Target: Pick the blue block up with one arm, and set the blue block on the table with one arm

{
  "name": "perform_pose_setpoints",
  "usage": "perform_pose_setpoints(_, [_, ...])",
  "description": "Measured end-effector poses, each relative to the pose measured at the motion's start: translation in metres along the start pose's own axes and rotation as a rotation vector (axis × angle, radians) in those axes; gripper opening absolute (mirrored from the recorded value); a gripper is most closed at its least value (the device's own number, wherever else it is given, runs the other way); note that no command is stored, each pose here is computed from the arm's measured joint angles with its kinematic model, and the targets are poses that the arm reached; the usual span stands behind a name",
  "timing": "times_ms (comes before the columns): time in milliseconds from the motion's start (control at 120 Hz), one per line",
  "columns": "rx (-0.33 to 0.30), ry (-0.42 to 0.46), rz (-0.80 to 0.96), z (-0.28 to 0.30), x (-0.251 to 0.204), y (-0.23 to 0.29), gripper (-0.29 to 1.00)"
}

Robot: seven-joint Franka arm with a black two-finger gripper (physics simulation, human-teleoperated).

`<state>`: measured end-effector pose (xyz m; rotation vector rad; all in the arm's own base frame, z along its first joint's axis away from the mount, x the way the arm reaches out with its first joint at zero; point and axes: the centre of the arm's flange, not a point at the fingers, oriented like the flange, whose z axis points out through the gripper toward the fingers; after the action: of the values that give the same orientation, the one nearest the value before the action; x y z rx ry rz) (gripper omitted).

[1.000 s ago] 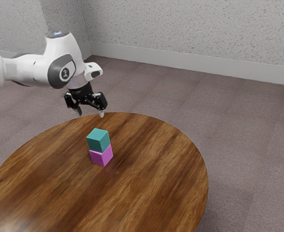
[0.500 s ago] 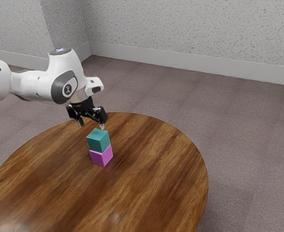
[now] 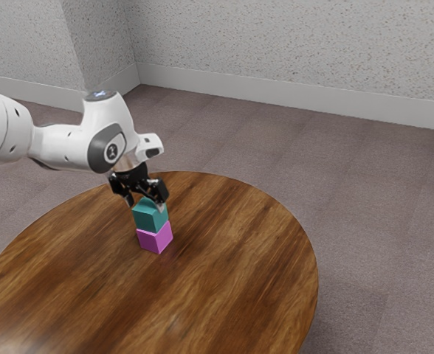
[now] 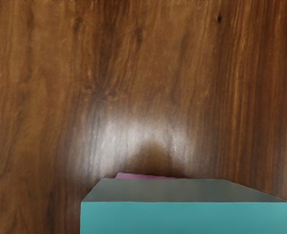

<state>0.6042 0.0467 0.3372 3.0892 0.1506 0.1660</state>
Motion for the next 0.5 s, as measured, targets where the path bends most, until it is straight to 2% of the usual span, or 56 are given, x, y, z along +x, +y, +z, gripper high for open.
perform_pose_setpoints(500, [-0.011, -0.018, 0.014, 0.024, 0.005, -0.001, 0.7])
